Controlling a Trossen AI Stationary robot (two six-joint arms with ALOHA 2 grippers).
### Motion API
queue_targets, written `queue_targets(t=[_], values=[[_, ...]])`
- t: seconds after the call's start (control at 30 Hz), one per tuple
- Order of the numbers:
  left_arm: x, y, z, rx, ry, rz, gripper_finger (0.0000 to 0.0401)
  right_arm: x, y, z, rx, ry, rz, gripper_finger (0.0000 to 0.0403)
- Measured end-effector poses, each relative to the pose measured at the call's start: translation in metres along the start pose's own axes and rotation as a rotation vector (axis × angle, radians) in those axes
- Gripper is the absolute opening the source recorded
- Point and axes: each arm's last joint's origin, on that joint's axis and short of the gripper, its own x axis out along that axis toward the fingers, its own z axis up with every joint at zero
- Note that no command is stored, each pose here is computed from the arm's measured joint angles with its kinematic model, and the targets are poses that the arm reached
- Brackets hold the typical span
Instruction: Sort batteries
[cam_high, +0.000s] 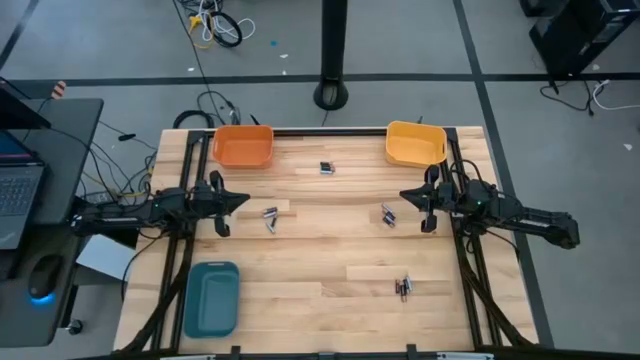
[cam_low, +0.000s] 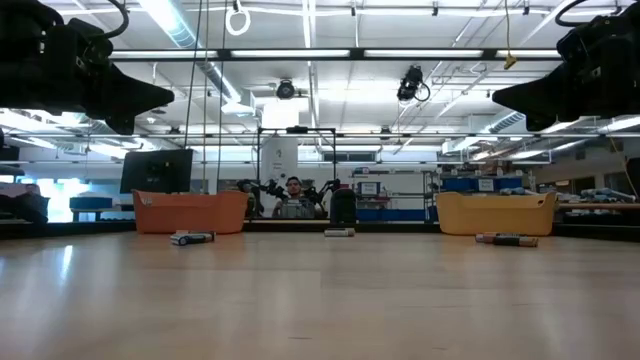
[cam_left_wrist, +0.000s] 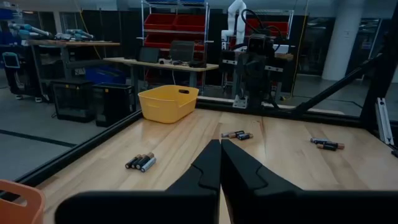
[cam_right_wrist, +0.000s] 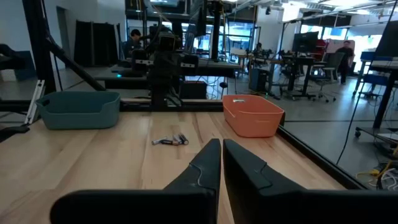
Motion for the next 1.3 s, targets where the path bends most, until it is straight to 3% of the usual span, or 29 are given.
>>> queue_targets(t=[0.7, 1.03, 1.3], values=[[0.0, 0.0, 0.0, 0.0, 0.0, 0.0, 0.0015, 0.0, 0.0, 0.002, -0.001, -0.018, -0.002, 0.003], [0.0, 0.0, 0.0, 0.0, 0.0, 0.001, 0.0015, -0.003, -0.001, 0.025, -0.047, -0.259, -0.026, 0.003], [0.0, 0.0, 0.0, 0.0, 0.0, 0.0, 0.0015, -0.006, -0.003, 0.041, 0.093, -0.436, -0.053, 0.001]])
